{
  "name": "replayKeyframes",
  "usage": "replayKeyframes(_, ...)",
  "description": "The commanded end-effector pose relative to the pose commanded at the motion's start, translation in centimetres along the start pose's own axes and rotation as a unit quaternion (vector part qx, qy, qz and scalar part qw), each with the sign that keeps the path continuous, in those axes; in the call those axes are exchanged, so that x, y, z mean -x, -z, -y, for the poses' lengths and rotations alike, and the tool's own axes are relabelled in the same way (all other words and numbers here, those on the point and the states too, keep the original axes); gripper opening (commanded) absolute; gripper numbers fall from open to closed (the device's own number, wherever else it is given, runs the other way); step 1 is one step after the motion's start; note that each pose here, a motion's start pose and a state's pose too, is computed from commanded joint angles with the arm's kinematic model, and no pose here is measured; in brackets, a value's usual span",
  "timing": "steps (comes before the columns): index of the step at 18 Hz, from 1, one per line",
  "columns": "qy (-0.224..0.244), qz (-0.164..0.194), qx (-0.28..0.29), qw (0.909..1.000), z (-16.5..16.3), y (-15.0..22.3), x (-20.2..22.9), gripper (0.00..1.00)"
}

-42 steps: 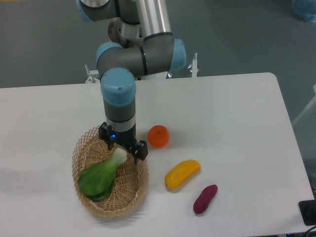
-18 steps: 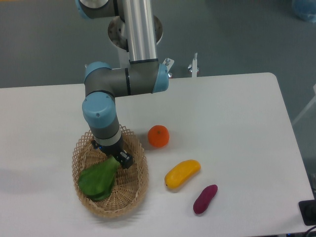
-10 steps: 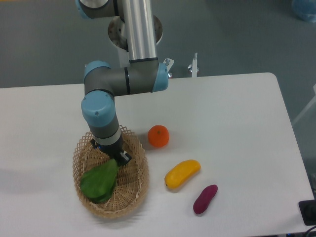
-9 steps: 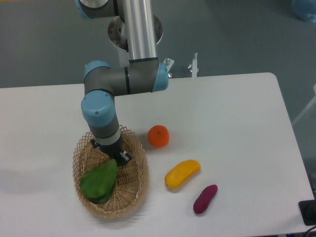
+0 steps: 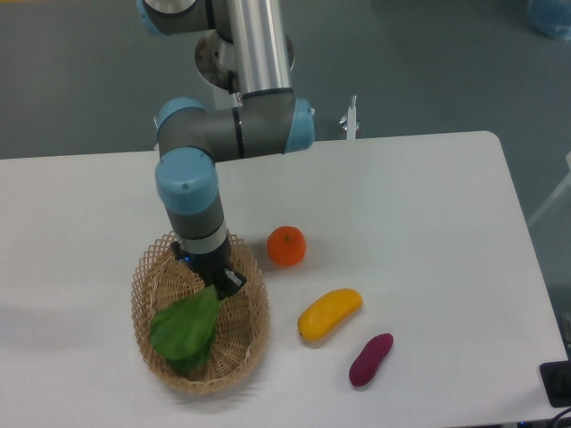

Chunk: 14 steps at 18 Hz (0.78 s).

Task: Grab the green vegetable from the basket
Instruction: 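Lift the bok choy out of the basket and carry it sideways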

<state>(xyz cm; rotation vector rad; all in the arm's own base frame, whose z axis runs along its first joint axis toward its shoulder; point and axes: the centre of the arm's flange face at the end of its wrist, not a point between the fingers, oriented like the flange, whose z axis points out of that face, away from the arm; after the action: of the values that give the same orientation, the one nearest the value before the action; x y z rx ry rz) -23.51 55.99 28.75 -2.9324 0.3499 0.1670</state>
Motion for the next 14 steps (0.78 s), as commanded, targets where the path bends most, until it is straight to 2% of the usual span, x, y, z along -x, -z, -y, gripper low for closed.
replayKeyframes(3, 0.003, 0.012, -0.008, 0.9999, -0.6, 1.4, 2.1, 0.33)
replayKeyframes(5, 0.018, 0.021, -0.033, 0.9991, -1.3, 4.2, 4.0, 0.33)
replayKeyframes(7, 0.036, 0.022, -0.052, 0.9977, -2.2, 5.3, 6.0, 0.33)
replayKeyframes(10, 0.043, 0.042, -0.081, 0.9949, -3.5, 8.5, 9.1, 0.33)
replayKeyframes(14, 0.042, 0.05, -0.093, 0.9935, -6.7, 10.8, 12.5, 0.32)
